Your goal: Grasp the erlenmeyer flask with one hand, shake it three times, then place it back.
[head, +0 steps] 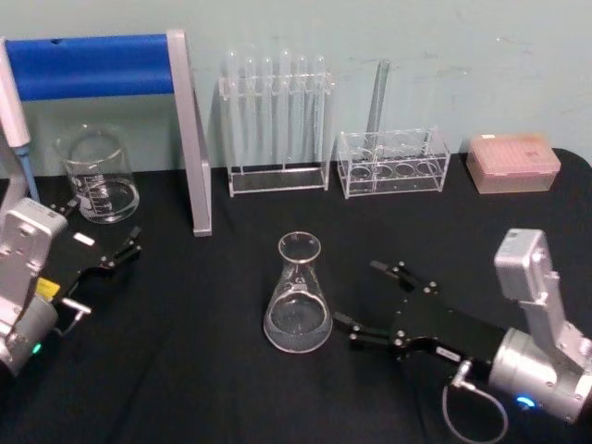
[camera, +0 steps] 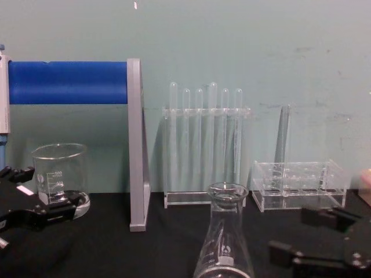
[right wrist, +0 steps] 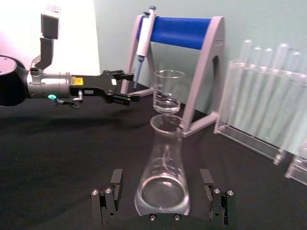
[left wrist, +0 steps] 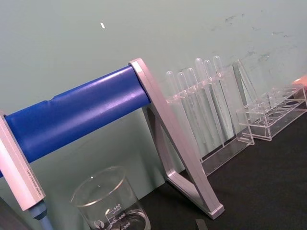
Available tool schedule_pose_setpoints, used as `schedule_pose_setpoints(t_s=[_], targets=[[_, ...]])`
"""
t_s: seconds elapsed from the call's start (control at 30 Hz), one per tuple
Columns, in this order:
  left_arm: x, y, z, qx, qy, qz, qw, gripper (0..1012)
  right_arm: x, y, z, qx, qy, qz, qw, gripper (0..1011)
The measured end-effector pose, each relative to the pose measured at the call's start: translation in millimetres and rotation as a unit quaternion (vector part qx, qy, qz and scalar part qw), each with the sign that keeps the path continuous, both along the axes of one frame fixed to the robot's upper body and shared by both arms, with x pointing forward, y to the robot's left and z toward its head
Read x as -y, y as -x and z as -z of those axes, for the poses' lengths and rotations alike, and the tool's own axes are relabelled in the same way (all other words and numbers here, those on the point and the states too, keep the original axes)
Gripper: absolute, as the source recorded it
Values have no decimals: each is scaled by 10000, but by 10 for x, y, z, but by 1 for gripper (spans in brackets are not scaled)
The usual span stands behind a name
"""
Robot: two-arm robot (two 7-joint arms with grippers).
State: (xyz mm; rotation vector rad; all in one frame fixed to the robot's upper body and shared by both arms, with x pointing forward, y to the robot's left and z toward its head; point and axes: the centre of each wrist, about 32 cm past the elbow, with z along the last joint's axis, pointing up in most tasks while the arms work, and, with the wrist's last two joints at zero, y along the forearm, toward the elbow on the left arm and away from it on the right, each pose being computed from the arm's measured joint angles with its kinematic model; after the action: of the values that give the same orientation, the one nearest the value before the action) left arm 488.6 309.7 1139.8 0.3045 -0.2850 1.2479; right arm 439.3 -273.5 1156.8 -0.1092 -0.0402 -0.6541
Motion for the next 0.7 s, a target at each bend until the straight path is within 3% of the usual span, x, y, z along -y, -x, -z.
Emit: schedule_pose_setpoints(t_s=[0.1, 0.3, 0.4, 0.5, 0.53, 0.7], targets=[[0, 0, 0, 0, 0, 0, 10000, 1001, 61, 26, -29, 26, -4, 98, 9999, 1000], [0, 0, 0, 0, 0, 0, 10000, 1001, 162, -20, -103, 249, -23, 682, 9974, 1000], [0, 0, 0, 0, 0, 0, 10000, 1001, 173, -111, -130, 455, -4, 1244, 9912, 1000], [0, 0, 0, 0, 0, 0, 10000, 1001, 156, -180, -142, 586, -19, 1572, 9858, 1000], [0, 0, 0, 0, 0, 0, 10000, 1001, 138, -234, -143, 664, -43, 1780, 9818, 1000], [0, 0, 0, 0, 0, 0, 10000, 1001, 55, -387, -128, 806, -123, 2236, 9713, 1000]])
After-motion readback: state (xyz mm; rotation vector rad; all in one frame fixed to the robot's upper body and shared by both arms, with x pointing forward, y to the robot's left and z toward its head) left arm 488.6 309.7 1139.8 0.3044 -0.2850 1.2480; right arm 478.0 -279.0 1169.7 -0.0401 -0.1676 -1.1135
